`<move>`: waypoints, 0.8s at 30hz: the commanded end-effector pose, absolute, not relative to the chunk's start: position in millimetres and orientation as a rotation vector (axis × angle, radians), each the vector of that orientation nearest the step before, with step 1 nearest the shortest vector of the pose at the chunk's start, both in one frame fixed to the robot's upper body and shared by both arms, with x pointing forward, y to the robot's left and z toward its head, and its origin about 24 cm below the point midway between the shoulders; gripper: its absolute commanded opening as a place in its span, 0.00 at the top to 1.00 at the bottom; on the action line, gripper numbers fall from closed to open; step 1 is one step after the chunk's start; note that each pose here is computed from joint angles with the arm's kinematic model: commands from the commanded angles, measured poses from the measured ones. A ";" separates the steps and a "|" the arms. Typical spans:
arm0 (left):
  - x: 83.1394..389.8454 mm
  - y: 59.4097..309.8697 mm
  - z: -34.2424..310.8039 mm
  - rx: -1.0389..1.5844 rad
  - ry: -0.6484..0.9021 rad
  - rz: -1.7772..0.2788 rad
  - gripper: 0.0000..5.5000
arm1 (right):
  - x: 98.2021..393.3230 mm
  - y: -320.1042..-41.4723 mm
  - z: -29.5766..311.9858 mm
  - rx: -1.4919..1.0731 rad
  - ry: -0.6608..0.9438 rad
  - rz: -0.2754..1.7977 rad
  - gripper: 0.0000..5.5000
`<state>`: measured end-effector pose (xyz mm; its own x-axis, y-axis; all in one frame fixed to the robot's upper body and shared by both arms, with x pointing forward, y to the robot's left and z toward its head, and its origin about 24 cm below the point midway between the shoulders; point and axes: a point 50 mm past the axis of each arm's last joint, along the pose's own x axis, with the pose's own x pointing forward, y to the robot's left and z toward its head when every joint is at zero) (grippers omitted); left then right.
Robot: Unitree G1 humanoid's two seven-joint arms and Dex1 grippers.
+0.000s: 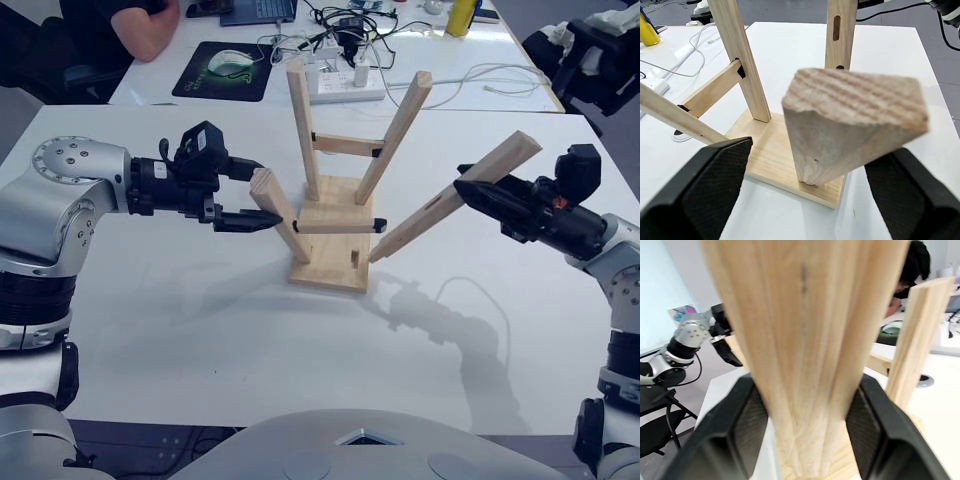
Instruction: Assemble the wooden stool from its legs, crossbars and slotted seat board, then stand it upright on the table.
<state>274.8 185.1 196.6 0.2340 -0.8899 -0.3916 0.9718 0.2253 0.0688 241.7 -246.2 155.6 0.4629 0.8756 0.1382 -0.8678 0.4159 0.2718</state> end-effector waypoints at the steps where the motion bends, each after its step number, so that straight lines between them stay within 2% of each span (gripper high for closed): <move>1: 278.5 186.3 200.3 0.352 0.299 -1.312 0.29 | 246.1 -236.1 150.2 0.275 -0.006 1.136 0.62; 12: 284.3 185.6 201.8 0.353 0.317 -1.357 0.29 | 250.8 -213.5 145.4 0.109 0.023 1.272 0.62; 24: 281.2 182.5 199.1 0.334 0.320 -1.361 0.29 | 264.3 -213.4 162.4 -0.083 0.047 1.324 0.62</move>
<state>283.1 183.2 198.8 0.1714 -0.8961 -0.4094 0.9847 0.1690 0.0423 259.4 -211.0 155.3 0.2432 0.9695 -0.0291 -0.9699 0.2434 0.0016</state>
